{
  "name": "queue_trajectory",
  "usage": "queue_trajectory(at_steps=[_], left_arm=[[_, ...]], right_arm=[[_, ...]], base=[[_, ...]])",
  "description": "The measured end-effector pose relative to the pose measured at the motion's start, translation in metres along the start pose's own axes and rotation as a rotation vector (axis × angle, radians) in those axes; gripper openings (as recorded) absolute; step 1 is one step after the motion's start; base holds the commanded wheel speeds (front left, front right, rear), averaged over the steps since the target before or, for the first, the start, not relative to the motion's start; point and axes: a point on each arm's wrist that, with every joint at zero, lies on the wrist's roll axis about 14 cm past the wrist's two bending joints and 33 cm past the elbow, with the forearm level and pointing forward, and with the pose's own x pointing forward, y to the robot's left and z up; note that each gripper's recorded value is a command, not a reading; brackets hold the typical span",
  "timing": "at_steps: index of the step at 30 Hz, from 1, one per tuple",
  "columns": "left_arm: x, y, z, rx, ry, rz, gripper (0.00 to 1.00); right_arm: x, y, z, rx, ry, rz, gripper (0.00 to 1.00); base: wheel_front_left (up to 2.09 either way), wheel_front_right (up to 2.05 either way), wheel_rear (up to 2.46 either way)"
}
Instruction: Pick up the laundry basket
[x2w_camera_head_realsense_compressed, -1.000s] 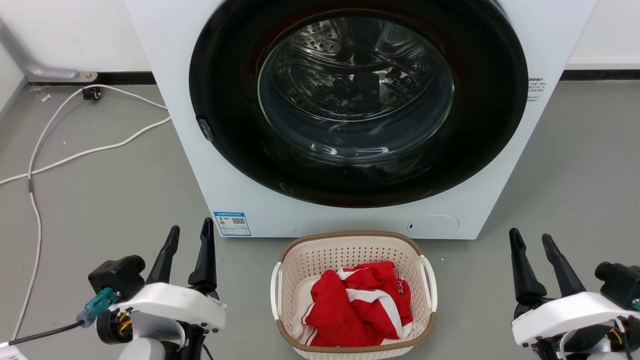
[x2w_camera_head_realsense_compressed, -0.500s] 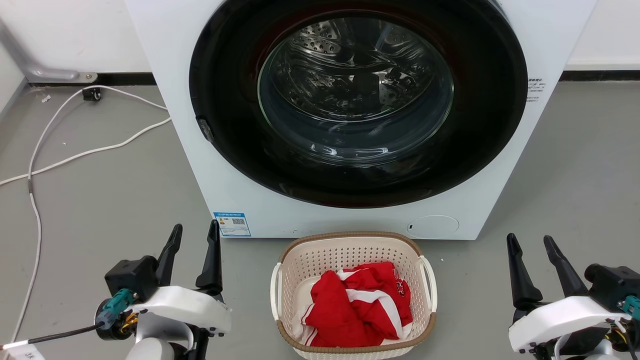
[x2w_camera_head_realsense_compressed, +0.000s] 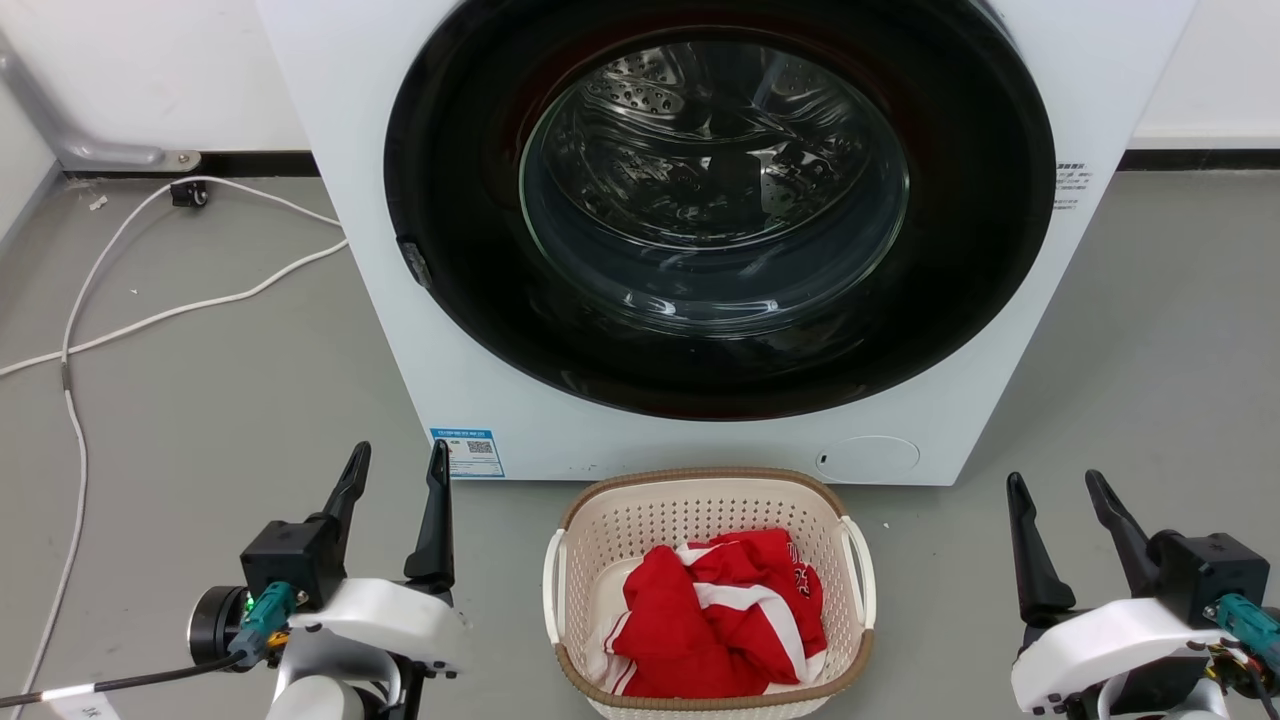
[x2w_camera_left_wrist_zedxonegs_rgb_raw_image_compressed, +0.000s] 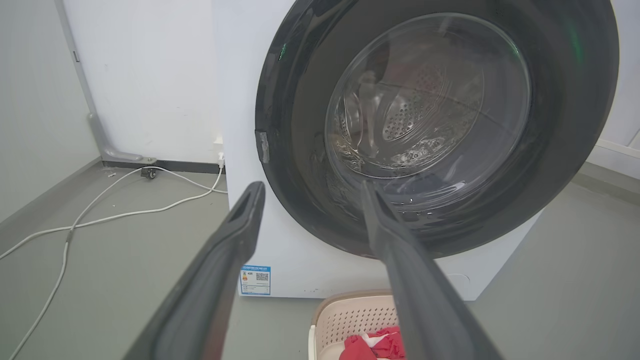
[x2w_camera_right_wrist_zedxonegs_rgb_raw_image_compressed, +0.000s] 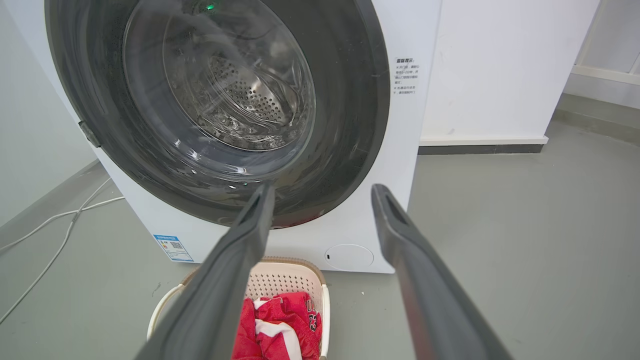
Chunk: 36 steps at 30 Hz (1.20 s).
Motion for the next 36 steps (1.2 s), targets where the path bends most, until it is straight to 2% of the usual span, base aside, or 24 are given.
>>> queue_trajectory(at_steps=[32, 36], left_arm=[[0.002, -0.012, 0.0, 0.2, -0.037, -0.05, 1.0], [0.002, -0.01, -0.001, 0.192, -0.036, -0.042, 1.0]], right_arm=[[-0.003, 0.003, -0.005, -0.207, 0.003, 0.019, 1.0], [-0.001, 0.003, -0.006, -0.216, 0.008, 0.021, 1.0]], base=[[0.0, 0.0, 0.0], [0.0, 0.0, 0.0]])
